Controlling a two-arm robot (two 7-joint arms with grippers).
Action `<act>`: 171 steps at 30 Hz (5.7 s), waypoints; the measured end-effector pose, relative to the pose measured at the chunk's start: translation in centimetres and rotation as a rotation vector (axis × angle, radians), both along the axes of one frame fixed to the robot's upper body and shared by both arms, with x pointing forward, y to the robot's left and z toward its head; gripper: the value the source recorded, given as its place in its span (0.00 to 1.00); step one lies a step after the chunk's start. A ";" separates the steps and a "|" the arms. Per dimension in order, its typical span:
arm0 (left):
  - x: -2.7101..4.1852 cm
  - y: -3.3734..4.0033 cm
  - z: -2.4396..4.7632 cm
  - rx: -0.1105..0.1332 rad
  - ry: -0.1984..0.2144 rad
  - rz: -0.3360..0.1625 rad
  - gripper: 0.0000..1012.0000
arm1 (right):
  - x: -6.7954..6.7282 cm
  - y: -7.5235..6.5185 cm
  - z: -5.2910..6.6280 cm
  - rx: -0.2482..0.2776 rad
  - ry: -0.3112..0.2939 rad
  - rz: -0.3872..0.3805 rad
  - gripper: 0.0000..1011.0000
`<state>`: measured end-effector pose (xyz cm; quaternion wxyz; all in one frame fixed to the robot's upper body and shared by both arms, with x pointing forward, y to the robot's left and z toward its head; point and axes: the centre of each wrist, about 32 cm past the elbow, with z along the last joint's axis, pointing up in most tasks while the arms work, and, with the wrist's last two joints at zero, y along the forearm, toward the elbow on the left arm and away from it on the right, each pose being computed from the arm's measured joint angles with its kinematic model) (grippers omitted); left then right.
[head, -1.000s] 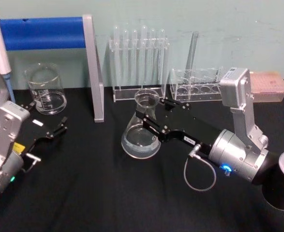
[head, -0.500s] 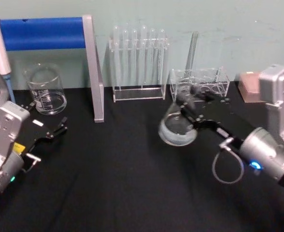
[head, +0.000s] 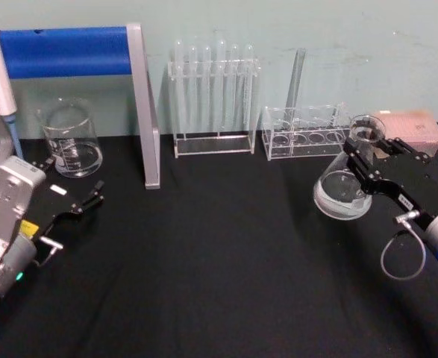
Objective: Grasp the erlenmeyer flask with one hand, shake it three times, then place it back.
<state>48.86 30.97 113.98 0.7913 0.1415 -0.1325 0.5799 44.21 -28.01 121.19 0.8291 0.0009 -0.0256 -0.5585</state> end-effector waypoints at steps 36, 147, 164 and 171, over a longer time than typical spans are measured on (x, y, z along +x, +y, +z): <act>0.00 0.00 0.00 0.000 0.000 0.000 0.99 | 3.6 5.7 -0.4 -0.008 0.020 0.465 0.45; 0.00 0.00 0.00 0.000 0.000 0.000 0.99 | 5.8 3.2 -5.8 -0.068 0.116 0.632 0.45; 0.00 0.00 0.00 0.000 0.000 0.000 0.99 | 5.7 3.1 -5.9 -0.069 0.117 0.631 0.46; 0.00 0.00 0.00 0.000 0.000 0.000 0.99 | 5.7 3.1 -5.9 -0.070 0.117 0.631 0.71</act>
